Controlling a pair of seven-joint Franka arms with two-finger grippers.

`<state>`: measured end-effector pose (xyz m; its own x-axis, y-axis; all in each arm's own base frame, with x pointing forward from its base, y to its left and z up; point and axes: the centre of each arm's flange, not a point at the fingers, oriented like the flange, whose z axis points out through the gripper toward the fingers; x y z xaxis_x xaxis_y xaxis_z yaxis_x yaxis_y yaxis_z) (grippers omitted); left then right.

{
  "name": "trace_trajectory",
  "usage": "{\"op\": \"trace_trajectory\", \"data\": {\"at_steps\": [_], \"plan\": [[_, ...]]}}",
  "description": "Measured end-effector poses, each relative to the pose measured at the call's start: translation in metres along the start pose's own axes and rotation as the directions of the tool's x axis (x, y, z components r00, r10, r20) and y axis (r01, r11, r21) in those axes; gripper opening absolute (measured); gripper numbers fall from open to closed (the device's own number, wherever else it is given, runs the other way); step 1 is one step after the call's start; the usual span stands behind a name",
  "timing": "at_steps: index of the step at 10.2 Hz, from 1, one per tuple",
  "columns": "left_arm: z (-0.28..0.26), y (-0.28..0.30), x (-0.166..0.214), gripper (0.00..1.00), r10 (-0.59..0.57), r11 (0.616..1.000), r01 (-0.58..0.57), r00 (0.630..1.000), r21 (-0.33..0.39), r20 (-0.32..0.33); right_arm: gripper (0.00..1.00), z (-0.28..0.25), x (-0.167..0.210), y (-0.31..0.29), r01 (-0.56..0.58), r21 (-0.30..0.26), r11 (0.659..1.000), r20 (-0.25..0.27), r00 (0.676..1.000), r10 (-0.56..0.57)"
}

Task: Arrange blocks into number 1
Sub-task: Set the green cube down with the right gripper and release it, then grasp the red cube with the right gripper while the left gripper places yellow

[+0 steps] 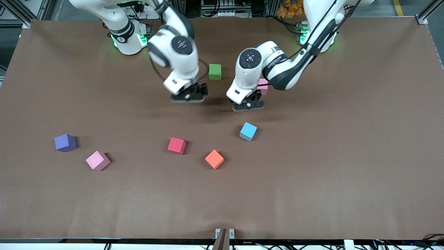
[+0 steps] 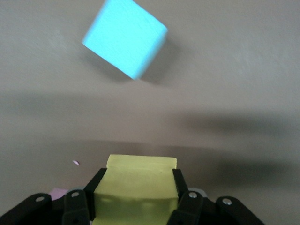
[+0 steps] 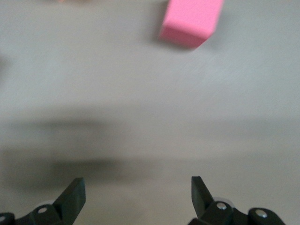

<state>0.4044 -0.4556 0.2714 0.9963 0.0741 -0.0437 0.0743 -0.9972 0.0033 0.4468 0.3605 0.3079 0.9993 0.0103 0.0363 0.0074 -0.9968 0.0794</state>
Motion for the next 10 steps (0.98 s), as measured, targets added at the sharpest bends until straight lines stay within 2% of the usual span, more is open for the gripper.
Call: {"op": "trace_trajectory", "data": {"at_steps": [2,4,6,10], "plan": [[0.006,0.036,-0.040,0.60,0.027,1.000,-0.027,1.000,-0.010,0.011,1.00,0.002,0.061,0.070,-0.066,0.009,0.998,-0.032,0.997,0.067],[0.018,0.077,-0.078,0.60,0.035,0.999,-0.034,0.999,-0.024,0.035,1.00,0.003,0.102,0.107,-0.173,0.057,0.983,-0.019,0.984,0.174],[0.040,0.095,-0.088,0.60,0.042,0.999,-0.041,0.997,-0.019,0.056,1.00,0.020,0.123,0.099,-0.196,0.082,0.977,-0.005,0.980,0.197],[0.072,0.102,-0.092,0.60,0.056,0.998,-0.057,0.997,0.010,0.059,1.00,0.051,0.152,0.067,-0.175,0.086,0.981,-0.012,0.984,0.176]]}}
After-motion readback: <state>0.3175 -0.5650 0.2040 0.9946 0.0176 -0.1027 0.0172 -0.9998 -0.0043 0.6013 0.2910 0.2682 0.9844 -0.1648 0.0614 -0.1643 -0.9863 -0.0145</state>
